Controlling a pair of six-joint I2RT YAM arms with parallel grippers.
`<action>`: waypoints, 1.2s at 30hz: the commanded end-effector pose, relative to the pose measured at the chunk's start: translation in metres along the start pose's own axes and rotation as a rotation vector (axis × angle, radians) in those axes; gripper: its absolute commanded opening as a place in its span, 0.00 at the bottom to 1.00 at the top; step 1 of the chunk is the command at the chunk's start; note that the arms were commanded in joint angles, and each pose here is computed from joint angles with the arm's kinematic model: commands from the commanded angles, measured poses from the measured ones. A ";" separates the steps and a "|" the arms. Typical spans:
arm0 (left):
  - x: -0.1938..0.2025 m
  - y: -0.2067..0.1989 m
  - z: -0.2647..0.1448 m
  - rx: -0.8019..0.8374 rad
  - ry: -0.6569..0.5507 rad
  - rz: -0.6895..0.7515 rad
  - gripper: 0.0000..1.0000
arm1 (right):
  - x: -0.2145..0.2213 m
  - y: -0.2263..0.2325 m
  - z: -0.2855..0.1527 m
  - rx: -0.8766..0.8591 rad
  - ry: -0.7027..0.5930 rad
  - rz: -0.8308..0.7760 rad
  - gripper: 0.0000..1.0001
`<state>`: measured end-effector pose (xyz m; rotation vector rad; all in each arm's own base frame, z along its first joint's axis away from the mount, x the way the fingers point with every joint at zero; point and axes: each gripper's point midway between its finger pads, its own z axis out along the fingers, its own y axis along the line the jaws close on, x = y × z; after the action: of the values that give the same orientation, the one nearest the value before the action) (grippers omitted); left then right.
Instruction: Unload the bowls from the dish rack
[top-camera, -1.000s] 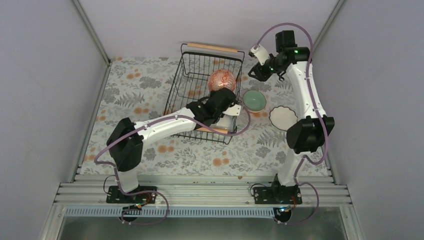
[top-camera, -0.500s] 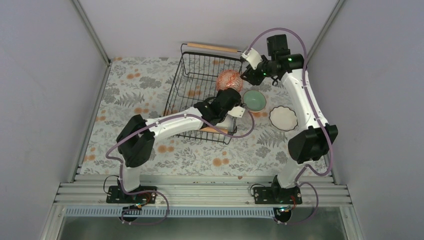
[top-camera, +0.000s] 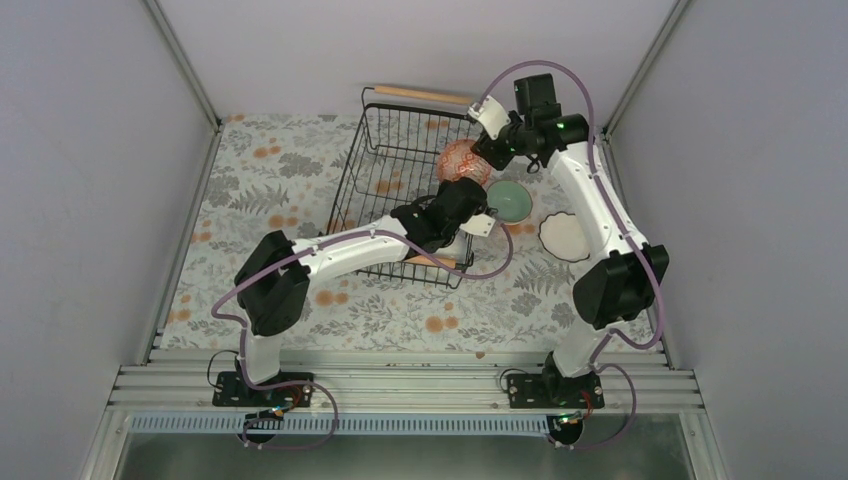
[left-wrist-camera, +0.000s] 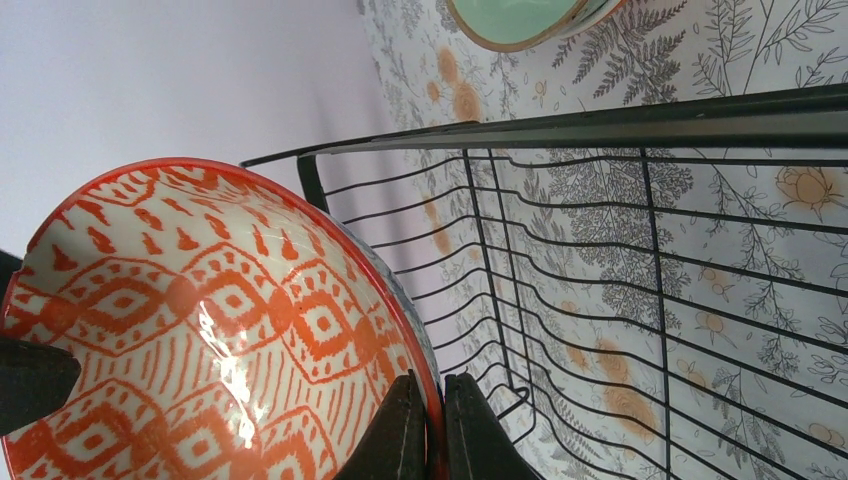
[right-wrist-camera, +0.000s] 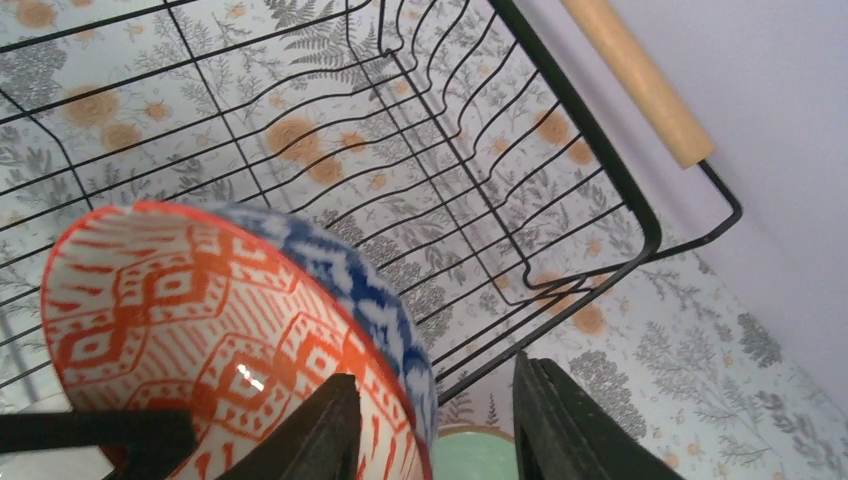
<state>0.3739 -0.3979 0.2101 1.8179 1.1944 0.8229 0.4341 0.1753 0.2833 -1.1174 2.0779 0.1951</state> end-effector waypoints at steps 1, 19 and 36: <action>-0.002 0.029 -0.013 -0.083 0.002 -0.030 0.02 | -0.018 -0.012 -0.002 0.093 -0.042 0.009 0.35; 0.006 0.034 -0.018 -0.108 0.025 -0.039 0.02 | -0.005 -0.014 0.018 0.217 0.041 0.015 0.23; 0.009 0.055 -0.037 -0.189 -0.013 -0.121 0.92 | -0.009 -0.011 0.015 0.190 0.032 0.069 0.04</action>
<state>0.3749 -0.3967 0.2384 1.7111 1.1706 0.8589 0.4474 0.1783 0.2611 -1.0175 2.1495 -0.0027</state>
